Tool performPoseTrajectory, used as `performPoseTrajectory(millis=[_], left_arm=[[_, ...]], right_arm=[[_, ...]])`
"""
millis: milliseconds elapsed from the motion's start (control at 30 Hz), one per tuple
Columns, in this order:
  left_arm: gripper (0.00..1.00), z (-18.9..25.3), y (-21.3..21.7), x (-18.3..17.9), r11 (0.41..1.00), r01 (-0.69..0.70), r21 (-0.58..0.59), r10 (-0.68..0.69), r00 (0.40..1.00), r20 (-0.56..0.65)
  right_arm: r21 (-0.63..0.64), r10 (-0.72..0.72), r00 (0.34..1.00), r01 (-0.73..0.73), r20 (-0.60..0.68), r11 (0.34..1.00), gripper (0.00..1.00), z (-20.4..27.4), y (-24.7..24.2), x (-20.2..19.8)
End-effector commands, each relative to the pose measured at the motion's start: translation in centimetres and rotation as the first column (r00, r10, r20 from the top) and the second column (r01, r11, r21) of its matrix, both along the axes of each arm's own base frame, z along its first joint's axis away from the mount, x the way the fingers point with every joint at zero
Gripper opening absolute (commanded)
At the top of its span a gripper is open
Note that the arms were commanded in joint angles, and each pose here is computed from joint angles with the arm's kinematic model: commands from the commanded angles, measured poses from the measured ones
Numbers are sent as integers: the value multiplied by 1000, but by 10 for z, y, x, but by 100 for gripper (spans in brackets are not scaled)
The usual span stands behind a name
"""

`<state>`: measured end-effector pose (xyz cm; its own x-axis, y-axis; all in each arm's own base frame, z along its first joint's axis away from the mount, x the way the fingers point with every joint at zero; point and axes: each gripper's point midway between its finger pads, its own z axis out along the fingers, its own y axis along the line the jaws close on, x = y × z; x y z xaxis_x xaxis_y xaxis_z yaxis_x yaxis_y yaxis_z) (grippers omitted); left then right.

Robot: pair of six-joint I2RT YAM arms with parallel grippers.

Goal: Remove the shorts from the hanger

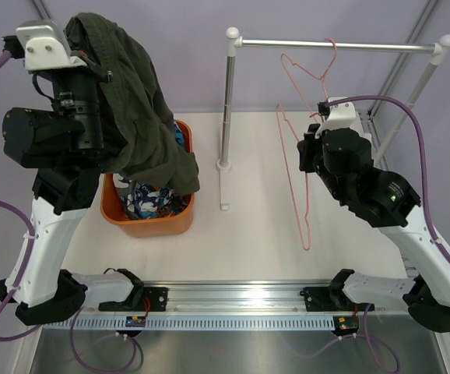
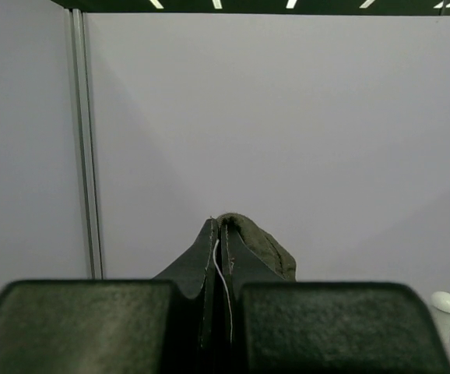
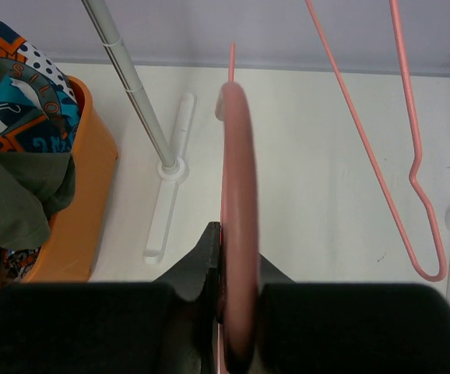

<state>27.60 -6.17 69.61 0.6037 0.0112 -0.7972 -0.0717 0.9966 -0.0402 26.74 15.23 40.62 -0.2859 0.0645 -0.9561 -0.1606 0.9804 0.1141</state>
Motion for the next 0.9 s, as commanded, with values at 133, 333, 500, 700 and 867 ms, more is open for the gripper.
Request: performPoseTrajectory(millis=[133,333,500,700,867], left_arm=[[0,-62,0,23,999,-38,-23,37,997,-72],[0,-150,-5,38,991,-9,-134,-19,979,-203],[0,-259,-21,57,964,5,-267,-107,923,-368],[0,-361,-31,69,940,-60,-337,-136,838,-529],[0,-417,-33,70,925,-129,-358,-136,767,-627]], right_arm=[[51,20,1000,-21,9,999,0,3,6,0],[65,34,999,-34,-3,997,0,-3,9,-2],[64,38,999,-37,-14,997,0,-7,11,-2],[63,37,999,-36,-14,997,0,-8,7,-5],[52,32,999,-32,-16,998,0,-10,4,-6]])
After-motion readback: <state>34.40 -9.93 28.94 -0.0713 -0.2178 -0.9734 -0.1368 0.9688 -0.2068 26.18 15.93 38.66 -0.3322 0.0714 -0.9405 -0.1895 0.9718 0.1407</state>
